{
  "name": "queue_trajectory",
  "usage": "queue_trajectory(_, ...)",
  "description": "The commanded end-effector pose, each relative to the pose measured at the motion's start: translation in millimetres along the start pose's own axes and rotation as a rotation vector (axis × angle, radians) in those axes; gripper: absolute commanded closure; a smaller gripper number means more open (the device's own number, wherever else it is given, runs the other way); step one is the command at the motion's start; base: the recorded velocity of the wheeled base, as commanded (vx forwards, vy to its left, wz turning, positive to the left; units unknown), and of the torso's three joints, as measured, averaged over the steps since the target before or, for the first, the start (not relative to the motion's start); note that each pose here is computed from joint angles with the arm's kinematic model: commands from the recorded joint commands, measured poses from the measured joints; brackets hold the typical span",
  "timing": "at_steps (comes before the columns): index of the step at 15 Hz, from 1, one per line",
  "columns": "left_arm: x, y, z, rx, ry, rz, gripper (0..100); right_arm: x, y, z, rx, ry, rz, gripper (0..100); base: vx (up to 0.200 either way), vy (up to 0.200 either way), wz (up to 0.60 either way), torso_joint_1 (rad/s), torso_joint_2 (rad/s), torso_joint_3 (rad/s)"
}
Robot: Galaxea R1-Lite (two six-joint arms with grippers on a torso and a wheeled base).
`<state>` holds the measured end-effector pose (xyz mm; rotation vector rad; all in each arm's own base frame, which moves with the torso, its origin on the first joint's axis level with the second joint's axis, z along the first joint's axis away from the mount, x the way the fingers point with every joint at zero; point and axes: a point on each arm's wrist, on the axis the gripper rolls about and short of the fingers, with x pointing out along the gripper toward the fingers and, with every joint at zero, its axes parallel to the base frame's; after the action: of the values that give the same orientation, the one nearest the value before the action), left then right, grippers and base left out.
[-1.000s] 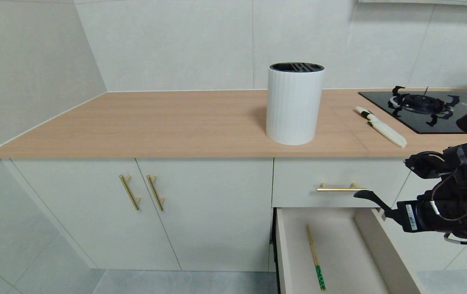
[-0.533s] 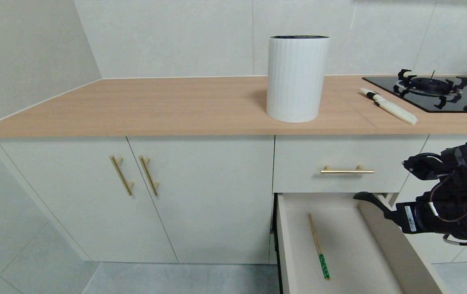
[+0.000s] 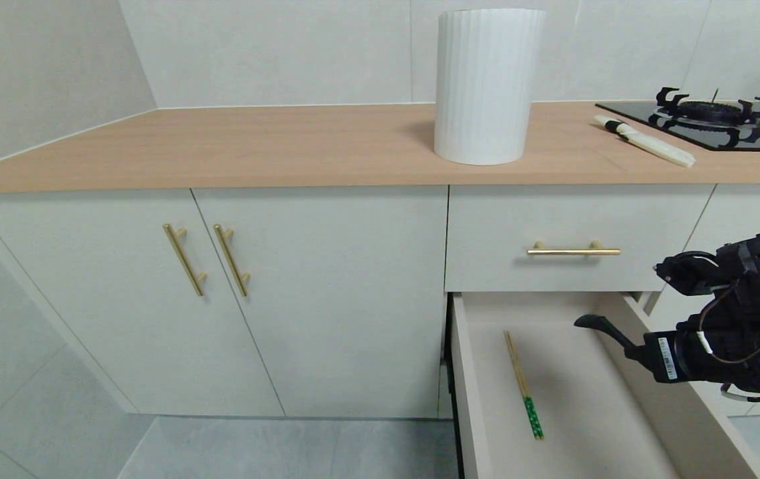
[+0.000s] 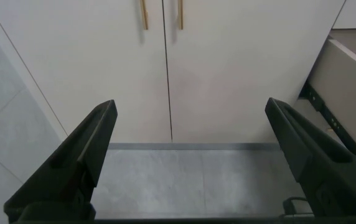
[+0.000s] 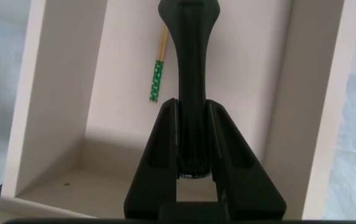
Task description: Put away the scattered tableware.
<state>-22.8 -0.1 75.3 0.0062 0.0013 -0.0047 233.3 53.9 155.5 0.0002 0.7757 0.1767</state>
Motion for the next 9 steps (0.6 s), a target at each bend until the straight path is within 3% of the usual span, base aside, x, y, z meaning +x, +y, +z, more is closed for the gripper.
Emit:
queue_trajectory(1,0.0,0.0,0.0,0.000,0.000,0.000,0,0.6,0.3,-0.1,-0.003,0.001,0.001,100,0.000,0.000,0.00,0.000,0.00,0.000)
queue_trajectory(4,0.0,0.0,0.0,0.000,0.000,0.000,0,4.9,0.4,-0.5,-0.012,0.011,0.005,100,0.000,0.000,0.00,0.000,0.00,0.000)
queue_trajectory(9,0.0,0.0,0.0,0.000,0.000,0.000,0,78.2,-1.3,-14.3,0.004,0.047,-0.008,100,0.000,0.000,0.00,0.000,0.00,0.000)
